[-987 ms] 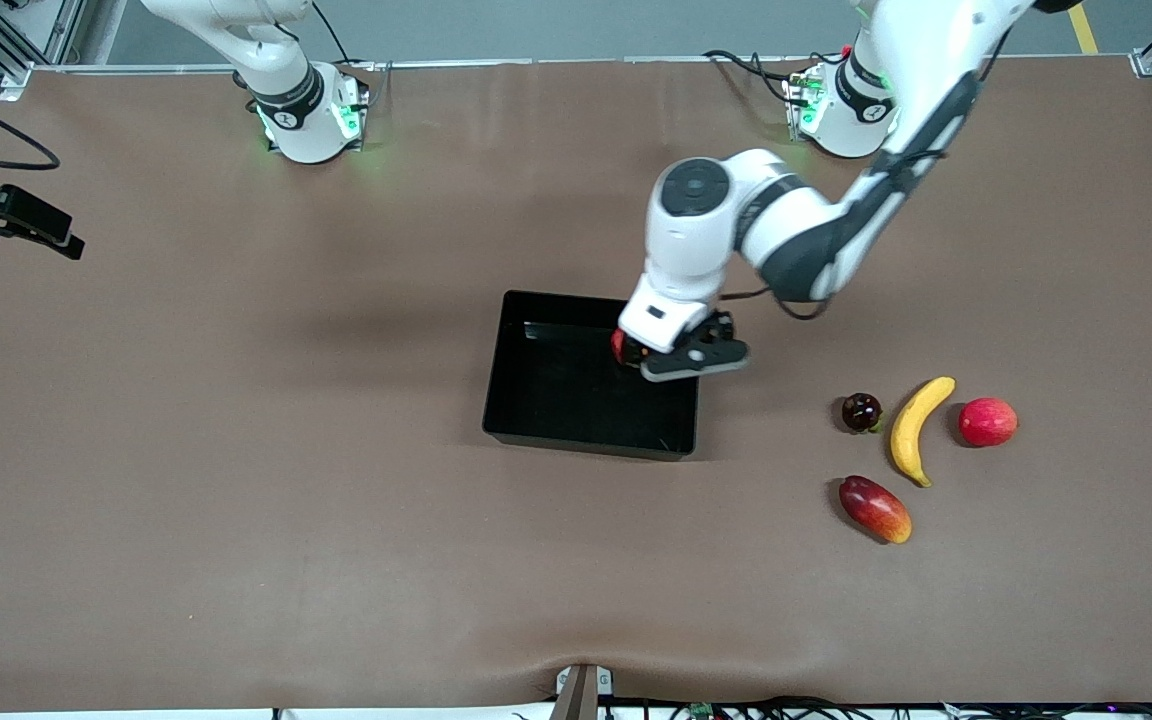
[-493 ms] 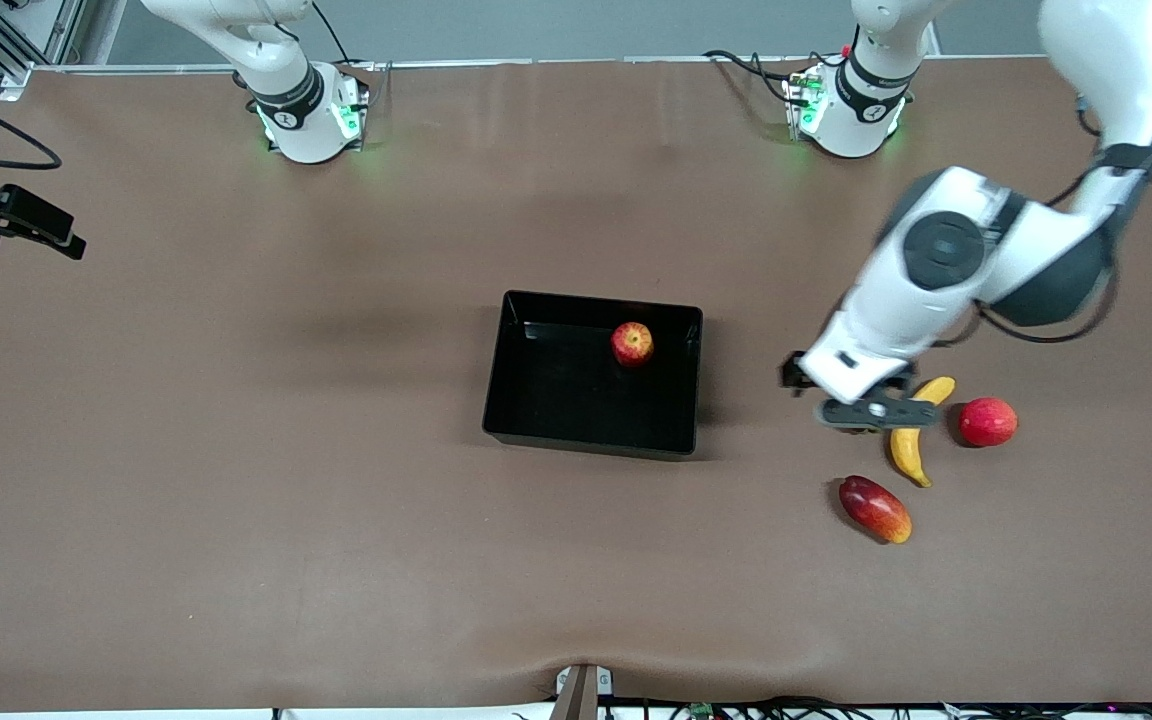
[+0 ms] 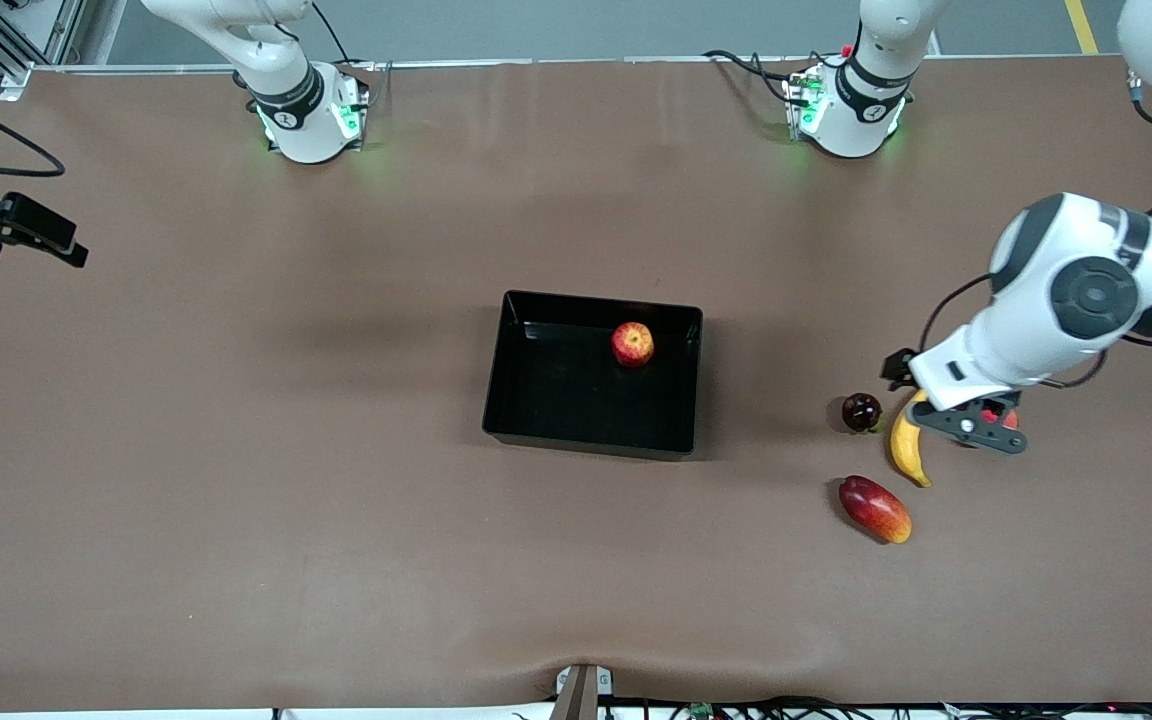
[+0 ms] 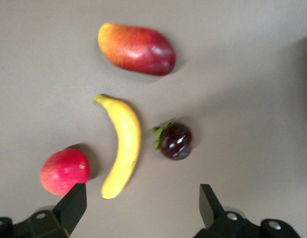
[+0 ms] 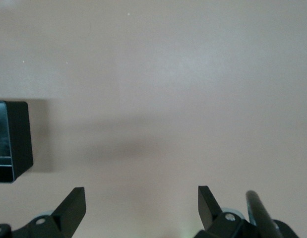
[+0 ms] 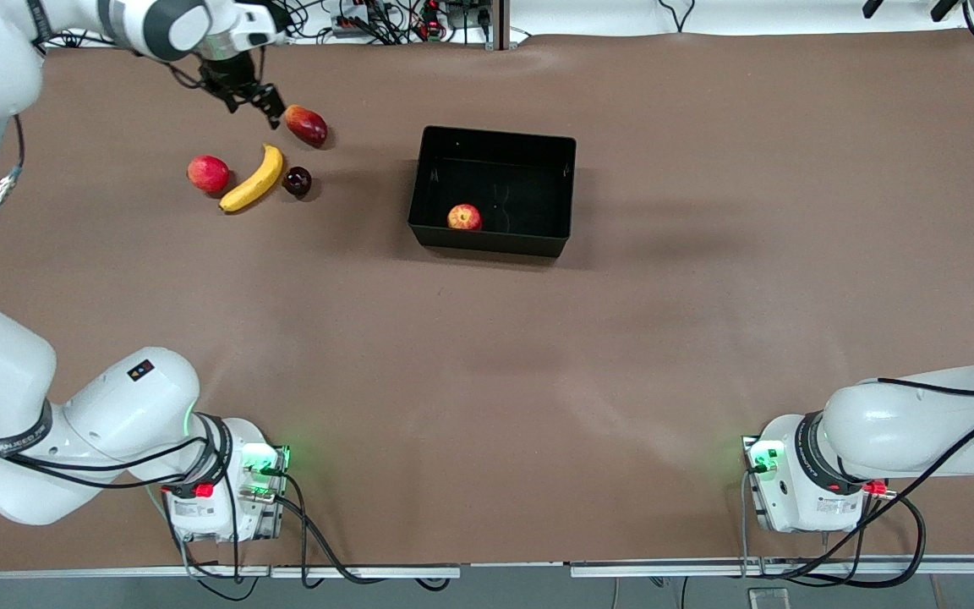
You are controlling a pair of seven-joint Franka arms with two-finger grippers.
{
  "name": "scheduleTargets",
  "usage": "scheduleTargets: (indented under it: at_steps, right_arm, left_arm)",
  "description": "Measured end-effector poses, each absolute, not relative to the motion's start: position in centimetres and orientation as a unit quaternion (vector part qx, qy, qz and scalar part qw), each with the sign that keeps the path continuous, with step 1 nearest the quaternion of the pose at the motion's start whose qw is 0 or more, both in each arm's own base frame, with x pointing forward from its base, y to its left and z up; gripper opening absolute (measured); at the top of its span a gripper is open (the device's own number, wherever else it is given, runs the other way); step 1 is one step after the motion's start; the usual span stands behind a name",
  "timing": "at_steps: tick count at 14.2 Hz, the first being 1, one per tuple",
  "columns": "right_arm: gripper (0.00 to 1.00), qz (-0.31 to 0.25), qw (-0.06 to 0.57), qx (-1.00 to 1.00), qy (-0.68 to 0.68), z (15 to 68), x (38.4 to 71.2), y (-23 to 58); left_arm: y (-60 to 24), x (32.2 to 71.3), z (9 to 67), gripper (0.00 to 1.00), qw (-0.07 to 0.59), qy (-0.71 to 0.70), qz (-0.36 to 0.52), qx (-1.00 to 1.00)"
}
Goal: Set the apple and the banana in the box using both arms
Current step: 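Move the left gripper over the yellow banana, then close the left gripper around the middle of the banana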
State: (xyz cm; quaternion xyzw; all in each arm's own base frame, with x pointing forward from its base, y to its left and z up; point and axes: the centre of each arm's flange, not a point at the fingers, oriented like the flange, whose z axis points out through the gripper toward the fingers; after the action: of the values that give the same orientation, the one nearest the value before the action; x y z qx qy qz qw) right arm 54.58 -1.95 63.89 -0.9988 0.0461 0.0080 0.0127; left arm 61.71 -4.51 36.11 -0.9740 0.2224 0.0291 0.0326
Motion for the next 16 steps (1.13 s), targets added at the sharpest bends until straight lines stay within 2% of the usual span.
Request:
scheduleTargets:
  at_steps: [4, 11, 16]
  right_arm:
    - [1.0, 0.001, 0.013, -0.999, 0.036, 62.9, 55.7, -1.1]
    - [1.0, -0.003, 0.013, -1.0, 0.021, 63.1, 55.8, 0.7]
    - [1.0, -0.004, 0.013, -1.0, 0.021, 63.2, 55.8, 0.6]
  left_arm:
    - [2.4, 61.7, 32.2, 1.0, -0.013, 0.291, 0.03, -0.956]
    - [2.1, 60.6, 26.8, 1.0, -0.006, 0.356, -0.011, -0.934]
    - [2.9, 59.2, 22.2, 1.0, -0.032, 0.353, -0.034, -0.934]
